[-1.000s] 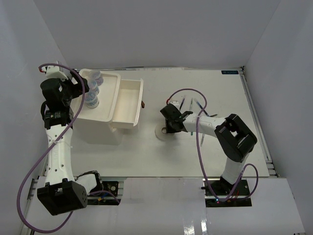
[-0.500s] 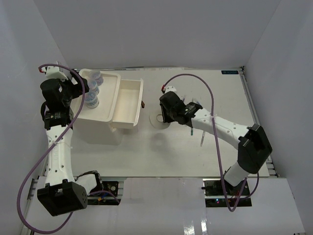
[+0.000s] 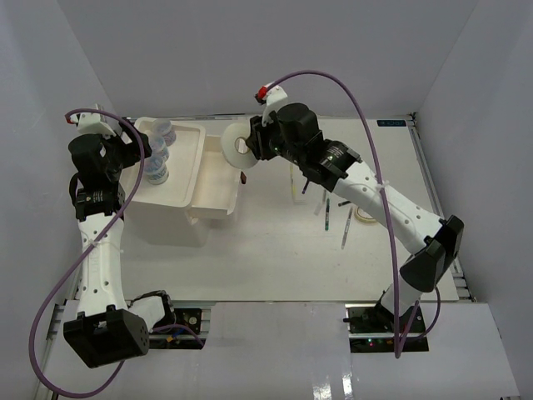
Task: Sort the stationery into containers
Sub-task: Pick up the stationery from the center of the board, then place the stationery in the drawer.
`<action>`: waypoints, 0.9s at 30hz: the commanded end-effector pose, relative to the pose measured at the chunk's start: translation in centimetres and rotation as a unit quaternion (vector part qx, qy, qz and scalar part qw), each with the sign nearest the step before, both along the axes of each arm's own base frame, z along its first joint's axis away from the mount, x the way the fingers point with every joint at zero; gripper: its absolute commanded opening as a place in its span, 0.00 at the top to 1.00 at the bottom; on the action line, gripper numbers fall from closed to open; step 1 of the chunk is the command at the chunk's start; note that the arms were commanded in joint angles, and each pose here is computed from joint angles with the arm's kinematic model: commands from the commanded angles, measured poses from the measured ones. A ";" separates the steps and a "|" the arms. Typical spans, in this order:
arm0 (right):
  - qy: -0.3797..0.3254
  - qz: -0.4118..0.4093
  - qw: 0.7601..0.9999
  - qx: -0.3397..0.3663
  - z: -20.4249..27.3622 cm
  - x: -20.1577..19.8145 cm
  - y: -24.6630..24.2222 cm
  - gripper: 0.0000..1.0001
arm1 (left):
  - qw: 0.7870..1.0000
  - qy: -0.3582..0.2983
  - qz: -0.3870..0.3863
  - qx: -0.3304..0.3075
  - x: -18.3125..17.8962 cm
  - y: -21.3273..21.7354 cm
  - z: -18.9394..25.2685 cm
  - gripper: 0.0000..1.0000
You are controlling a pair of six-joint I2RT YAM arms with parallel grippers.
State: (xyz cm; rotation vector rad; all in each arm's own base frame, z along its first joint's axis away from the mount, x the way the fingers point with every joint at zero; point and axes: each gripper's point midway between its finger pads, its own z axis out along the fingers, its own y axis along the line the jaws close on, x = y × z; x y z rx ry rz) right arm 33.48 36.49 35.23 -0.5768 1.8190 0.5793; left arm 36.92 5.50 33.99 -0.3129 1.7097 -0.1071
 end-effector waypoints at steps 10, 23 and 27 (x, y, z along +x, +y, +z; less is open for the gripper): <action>-0.089 0.183 0.979 -0.001 0.1 -0.1 9.4 0.67 | 1.000 -0.019 0.000 0.002 -0.5 0.0 1.0 0.03; -0.083 0.192 0.977 -0.042 -5.3 0.7 9.8 0.60 | 1.000 -0.022 0.000 0.004 -0.7 0.0 1.2 0.03; -0.082 0.194 0.976 -0.054 -6.6 0.9 9.7 0.60 | 1.000 -0.021 0.000 0.004 -0.6 0.0 1.1 0.03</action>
